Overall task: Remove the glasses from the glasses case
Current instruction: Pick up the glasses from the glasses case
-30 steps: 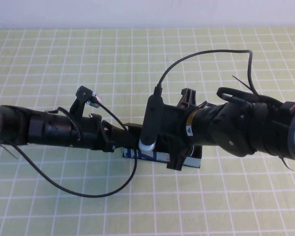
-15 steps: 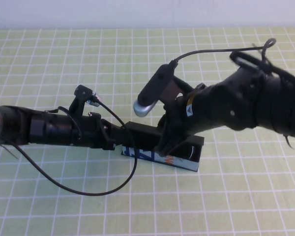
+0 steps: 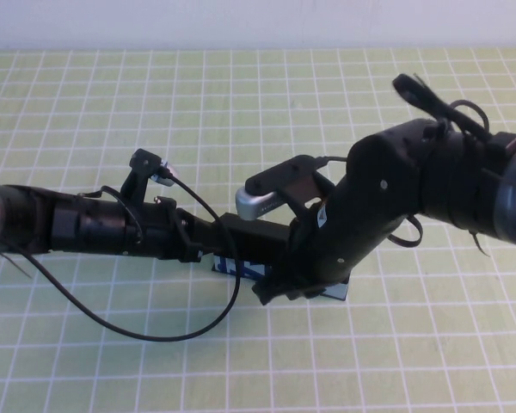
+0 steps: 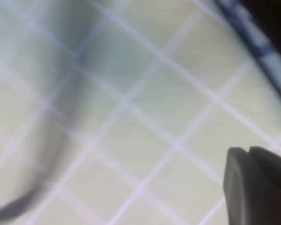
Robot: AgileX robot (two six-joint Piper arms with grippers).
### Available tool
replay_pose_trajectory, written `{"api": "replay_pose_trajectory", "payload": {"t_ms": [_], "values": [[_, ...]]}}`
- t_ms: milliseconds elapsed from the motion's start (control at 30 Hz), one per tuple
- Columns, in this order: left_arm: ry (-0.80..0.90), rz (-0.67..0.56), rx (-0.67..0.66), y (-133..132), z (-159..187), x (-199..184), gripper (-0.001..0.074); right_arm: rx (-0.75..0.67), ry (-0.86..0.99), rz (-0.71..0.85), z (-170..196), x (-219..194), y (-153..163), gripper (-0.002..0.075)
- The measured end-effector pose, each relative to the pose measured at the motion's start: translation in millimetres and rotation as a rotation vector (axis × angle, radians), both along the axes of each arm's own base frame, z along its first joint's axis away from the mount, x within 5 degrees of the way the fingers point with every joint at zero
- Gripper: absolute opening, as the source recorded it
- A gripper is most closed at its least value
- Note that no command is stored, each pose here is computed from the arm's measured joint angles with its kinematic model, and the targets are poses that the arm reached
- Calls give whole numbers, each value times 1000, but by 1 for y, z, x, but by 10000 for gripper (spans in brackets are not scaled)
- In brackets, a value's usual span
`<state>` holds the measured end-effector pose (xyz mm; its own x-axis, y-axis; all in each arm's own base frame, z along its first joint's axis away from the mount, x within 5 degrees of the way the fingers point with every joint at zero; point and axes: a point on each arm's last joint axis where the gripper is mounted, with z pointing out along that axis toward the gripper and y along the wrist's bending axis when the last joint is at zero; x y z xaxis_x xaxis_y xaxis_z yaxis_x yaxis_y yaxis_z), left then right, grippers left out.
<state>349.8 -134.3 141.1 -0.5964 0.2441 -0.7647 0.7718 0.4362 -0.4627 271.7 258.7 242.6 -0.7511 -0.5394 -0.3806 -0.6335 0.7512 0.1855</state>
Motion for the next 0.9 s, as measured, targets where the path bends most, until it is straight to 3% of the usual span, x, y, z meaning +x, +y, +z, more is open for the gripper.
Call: {"api": "replay_pose_trajectory", "payload": {"t_ms": [133,400,700,900], "values": [[7,2,-3,0,0,0,-4,-52,-56,-72,-14,13,-1,-16],[10,2,-4,0,0,0,-4,36,-187,-198,-11,45,-16,-16],[10,-12,-3,0,0,-1,-4,64,-212,-288,-10,87,-28,-16],[12,-18,-1,0,0,-2,-4,13,-145,-297,-27,112,-26,-16]]}}
